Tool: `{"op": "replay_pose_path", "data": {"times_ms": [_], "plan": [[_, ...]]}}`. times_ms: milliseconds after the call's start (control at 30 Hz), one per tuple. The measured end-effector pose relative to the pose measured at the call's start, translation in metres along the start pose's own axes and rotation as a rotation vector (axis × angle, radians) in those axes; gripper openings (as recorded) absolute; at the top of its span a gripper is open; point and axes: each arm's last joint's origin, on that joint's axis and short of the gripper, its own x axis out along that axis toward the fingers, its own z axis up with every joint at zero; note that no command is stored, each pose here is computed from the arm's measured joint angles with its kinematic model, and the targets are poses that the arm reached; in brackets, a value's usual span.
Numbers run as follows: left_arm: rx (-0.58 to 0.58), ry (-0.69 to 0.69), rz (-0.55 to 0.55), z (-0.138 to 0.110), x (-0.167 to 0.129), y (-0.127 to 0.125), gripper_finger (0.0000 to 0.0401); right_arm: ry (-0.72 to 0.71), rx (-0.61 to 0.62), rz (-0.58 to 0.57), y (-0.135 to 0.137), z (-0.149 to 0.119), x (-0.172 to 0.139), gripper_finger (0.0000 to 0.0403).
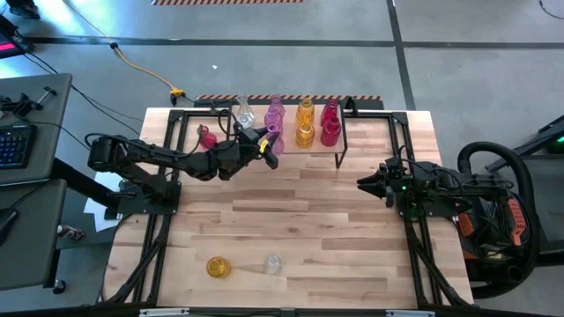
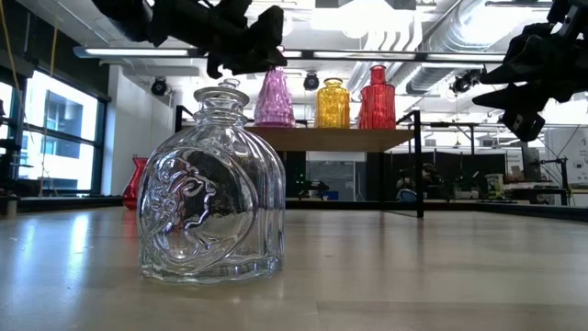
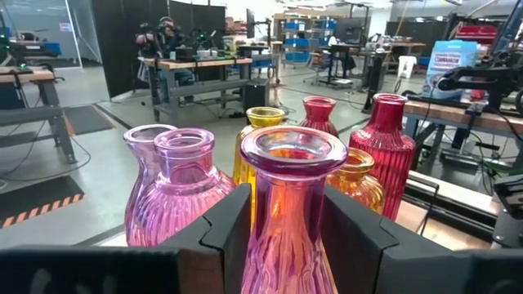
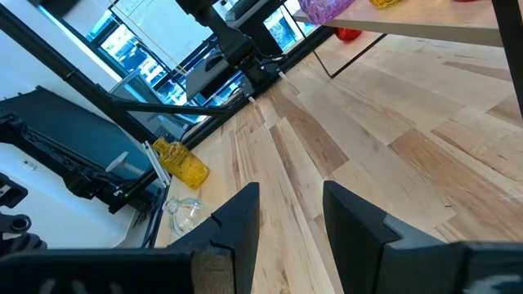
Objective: Sort vases onto shelf
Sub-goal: Put the purple vase on the shelf aligned with the other purple vase
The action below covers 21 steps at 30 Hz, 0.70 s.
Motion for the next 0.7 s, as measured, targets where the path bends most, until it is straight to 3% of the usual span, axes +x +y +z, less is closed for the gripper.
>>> {"op": "replay_pose_path", "data": {"times_ms": [700], "plan": [[0.0, -0.008, 0.003, 0.0013, 0.0024, 0.0032, 0.0126, 0.0, 0.0, 0.0, 0.0, 0.0, 0.0, 0.0117]]}}
